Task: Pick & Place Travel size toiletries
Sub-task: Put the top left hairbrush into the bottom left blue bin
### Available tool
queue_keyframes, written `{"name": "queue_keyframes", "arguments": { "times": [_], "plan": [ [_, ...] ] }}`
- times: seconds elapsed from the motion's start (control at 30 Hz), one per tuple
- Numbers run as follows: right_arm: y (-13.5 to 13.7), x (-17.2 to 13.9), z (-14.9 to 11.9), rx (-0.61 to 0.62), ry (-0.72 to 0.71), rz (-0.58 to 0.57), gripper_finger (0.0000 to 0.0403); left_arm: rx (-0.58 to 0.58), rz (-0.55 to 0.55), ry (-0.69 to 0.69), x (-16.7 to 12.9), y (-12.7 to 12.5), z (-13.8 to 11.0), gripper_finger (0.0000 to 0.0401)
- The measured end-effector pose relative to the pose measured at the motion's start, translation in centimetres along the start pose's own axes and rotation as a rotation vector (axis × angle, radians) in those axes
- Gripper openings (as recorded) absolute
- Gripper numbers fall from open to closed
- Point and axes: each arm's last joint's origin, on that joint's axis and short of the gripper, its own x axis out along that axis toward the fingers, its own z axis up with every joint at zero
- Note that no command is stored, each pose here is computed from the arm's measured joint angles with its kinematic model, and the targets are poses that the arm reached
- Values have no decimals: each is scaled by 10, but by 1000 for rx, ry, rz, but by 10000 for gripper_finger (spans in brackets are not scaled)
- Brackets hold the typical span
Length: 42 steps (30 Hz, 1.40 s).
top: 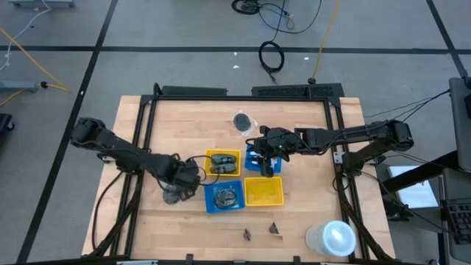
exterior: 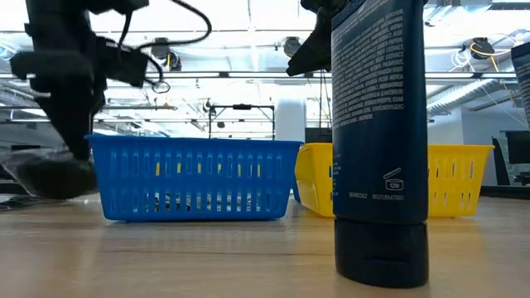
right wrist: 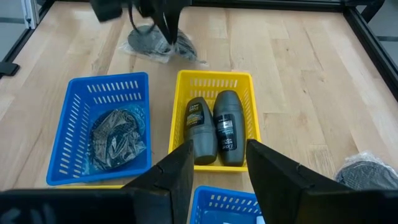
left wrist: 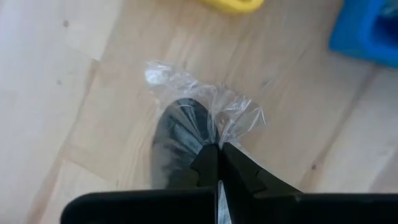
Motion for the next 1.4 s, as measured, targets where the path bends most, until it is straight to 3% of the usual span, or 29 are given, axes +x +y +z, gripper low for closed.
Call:
{"name": "queue_keyframes", "arguments": {
  "times": [0.53,0.83,1.1,1.4],
  "plan": [
    [0,0,0,0,0,-1,141,-106,-192,-319,-71,33,-13,0],
    [0,0,0,-6,0,0,141,-21,-412,-591,-105,33,-10,0],
    [0,0,0,-7,-1,0,141,79,-500,-705,-115,22,-4,0],
    [0,0,0,-7,-1,-1,141,159,-534,-687,-97,-4,13,0]
  ]
}}
